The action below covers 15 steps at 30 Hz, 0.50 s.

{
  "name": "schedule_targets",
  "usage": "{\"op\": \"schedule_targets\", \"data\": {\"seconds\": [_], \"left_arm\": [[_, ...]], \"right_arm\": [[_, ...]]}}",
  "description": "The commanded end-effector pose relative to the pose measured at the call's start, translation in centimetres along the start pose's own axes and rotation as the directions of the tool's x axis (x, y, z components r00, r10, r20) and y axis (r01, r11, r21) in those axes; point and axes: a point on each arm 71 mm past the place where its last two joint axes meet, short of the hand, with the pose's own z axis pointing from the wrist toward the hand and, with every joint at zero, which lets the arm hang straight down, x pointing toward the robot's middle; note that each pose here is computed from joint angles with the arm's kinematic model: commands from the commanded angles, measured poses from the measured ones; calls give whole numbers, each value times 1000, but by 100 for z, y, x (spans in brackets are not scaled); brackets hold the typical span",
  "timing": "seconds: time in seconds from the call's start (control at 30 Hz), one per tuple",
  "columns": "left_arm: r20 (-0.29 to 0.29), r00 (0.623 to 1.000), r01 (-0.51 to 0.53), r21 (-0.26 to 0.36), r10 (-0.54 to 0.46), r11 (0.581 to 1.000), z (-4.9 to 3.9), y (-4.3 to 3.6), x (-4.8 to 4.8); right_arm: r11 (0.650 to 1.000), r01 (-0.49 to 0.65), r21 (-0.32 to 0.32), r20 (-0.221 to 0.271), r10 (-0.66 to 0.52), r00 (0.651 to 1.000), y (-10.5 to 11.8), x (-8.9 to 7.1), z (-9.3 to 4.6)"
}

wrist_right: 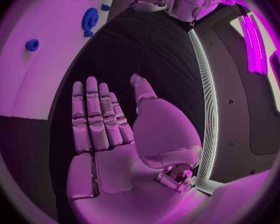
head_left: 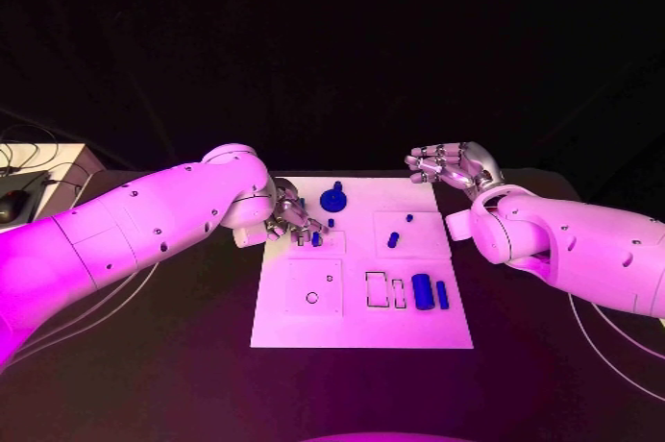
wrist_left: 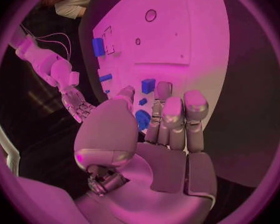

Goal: Assemble the parts on the task board

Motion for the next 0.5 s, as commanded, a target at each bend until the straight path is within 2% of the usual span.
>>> {"op": "schedule_targets", "data": {"seconds": [0.03, 0.5], "left_arm": [[-30, 1000, -4, 2, 4, 1000, -2, -15, 16], [-34, 999, 2, 3, -2, 1000, 7, -21, 18]], "right_arm": [[1000, -4, -8, -15, 4, 1000, 8, 14, 2], [1000, -5, -8, -16, 4, 1000, 8, 20, 6]]}}
